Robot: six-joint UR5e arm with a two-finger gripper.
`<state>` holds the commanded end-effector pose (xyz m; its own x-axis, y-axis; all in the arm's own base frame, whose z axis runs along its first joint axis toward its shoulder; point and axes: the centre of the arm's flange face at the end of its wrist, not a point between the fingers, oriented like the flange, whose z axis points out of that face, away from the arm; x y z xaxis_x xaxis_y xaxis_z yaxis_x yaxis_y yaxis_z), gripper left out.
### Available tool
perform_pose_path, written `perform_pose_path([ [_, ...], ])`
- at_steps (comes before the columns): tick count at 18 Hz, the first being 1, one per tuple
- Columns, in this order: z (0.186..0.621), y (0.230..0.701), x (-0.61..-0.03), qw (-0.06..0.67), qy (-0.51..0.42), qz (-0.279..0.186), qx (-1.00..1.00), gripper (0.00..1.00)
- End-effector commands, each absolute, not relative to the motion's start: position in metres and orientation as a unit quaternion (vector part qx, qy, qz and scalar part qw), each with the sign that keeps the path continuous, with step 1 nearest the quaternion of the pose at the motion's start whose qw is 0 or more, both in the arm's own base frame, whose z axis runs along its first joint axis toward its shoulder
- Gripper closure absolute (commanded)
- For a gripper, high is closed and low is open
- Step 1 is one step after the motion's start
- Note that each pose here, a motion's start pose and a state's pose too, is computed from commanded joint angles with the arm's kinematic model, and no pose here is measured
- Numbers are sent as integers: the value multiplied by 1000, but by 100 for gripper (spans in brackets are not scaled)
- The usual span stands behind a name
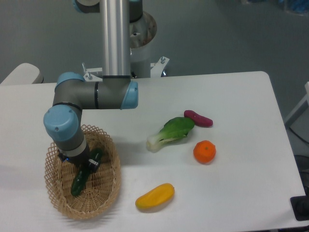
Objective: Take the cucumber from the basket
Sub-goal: 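Lower further and close the gripper around the green cucumber, then lift the cucumber up out of the basket, then carry the held cucumber away from the basket toward the orange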
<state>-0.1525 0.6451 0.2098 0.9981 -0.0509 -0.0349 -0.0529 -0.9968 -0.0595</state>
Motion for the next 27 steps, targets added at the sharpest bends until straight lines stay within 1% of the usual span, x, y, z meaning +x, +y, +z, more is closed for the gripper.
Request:
perform_pose_path([
  [5, 218, 649, -154, 38, 36, 21, -998, 86],
  [10, 255, 658, -165, 60, 84, 38, -994, 86],
  [14, 292, 651, -218, 83, 87, 59, -991, 86],
  [17, 317, 635, -261, 88, 119, 74, -986, 86],
  [23, 337, 600, -349, 85, 158, 92, -979, 85],
  [27, 354, 573, -403, 72, 181, 93, -976, 85],
])
